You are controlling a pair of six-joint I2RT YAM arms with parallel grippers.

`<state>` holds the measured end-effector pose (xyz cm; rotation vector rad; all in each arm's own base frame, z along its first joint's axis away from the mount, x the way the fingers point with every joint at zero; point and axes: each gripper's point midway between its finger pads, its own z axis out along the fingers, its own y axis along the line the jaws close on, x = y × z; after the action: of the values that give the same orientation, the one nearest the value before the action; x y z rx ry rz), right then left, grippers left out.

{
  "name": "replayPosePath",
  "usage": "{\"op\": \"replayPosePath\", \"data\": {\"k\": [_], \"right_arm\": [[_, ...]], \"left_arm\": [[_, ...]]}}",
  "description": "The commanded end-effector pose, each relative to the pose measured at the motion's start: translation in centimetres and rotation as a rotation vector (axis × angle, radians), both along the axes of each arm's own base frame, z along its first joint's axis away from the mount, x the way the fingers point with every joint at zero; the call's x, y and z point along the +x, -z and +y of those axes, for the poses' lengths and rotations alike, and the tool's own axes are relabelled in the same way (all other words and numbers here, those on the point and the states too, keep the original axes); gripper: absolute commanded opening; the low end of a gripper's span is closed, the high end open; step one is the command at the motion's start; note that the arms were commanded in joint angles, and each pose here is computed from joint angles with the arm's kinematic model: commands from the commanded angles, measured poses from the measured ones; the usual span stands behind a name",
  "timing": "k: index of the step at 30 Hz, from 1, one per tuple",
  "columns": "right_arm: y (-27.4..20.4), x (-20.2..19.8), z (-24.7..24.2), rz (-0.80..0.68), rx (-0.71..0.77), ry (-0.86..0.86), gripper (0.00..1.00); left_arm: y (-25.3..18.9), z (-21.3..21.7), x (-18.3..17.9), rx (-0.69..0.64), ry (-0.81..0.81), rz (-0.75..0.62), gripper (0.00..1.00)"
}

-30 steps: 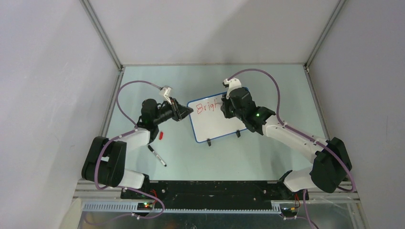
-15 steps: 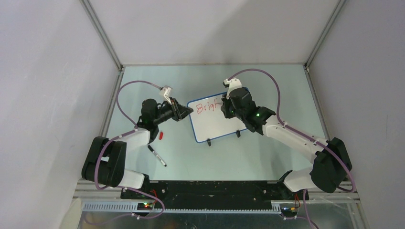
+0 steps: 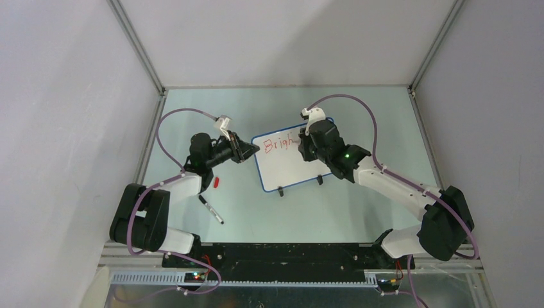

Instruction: Write a sentence on the whiteboard

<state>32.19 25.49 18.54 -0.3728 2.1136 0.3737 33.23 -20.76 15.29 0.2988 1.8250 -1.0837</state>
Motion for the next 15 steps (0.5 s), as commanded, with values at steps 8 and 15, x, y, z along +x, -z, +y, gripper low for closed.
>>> {"op": "replayPosePath", "data": {"k": [8, 15], "right_arm": [[-0.5, -0.5, -0.8, -0.007, 0.004, 0.024, 0.0], [-3.0, -0.3, -0.7, -0.073, 0.057, 0.015, 0.0]], "left_arm": [[-2.3, -0.4, 0.2, 0.004, 0.021, -0.092, 0.24], [-2.4, -0.4, 0.2, 0.005, 0.019, -0.093, 0.24]]}}
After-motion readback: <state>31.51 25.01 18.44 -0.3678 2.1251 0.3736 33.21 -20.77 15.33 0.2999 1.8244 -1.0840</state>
